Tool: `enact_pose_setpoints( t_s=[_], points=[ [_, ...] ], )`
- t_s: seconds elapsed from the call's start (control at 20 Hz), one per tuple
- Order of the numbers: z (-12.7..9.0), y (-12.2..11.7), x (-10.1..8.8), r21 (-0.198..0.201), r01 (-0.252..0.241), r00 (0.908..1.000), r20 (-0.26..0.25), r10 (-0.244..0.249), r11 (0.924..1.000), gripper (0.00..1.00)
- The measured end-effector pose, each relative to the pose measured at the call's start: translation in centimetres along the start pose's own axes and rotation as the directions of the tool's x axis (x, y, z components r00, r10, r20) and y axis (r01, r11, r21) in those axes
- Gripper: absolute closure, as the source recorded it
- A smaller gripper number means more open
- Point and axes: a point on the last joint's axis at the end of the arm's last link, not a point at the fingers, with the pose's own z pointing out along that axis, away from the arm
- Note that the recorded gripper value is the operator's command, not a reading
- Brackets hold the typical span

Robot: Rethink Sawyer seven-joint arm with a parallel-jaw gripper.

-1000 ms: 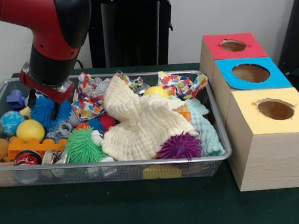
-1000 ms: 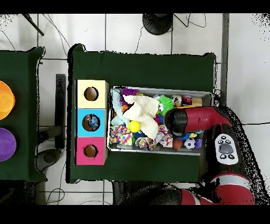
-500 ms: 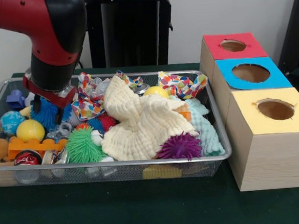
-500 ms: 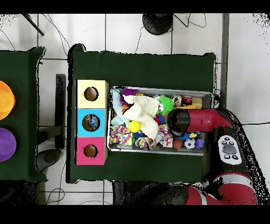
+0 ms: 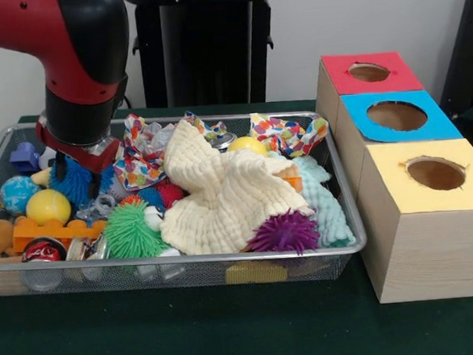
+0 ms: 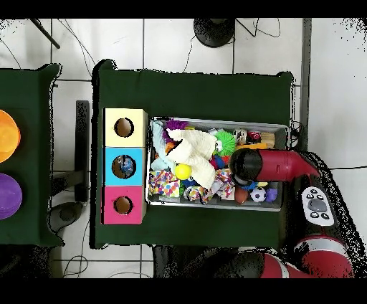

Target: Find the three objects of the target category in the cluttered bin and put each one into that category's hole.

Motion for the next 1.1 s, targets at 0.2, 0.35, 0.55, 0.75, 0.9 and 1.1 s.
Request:
enact_pose_setpoints(
  t_s=[0.2, 0.35, 0.55, 0.75, 0.9, 1.1],
  points=[
    [0.08, -0.09, -0.03, -0.008, -0.012, 0.9999, -0.007, 0.012, 0.9999, 0.00],
    [0.18, -0.22, -0.21, -0.022, -0.028, 0.9995, -0.012, 0.028, 0.9993, 0.00],
    [0.38, -0.50, -0.35, -0.053, -0.061, 0.9979, -0.027, 0.060, 0.9967, 0.00],
    [0.31, -0.71, -0.20, -0.100, -0.102, 0.9941, -0.048, 0.098, 0.9897, 0.00],
    [0.19, -0.67, -0.14, -0.122, -0.115, 0.9927, -0.050, 0.110, 0.9858, 0.00],
    [-0.15, -0.37, -0.41, -0.164, -0.139, 0.9899, -0.049, 0.133, 0.9766, 0.00]
  ],
)
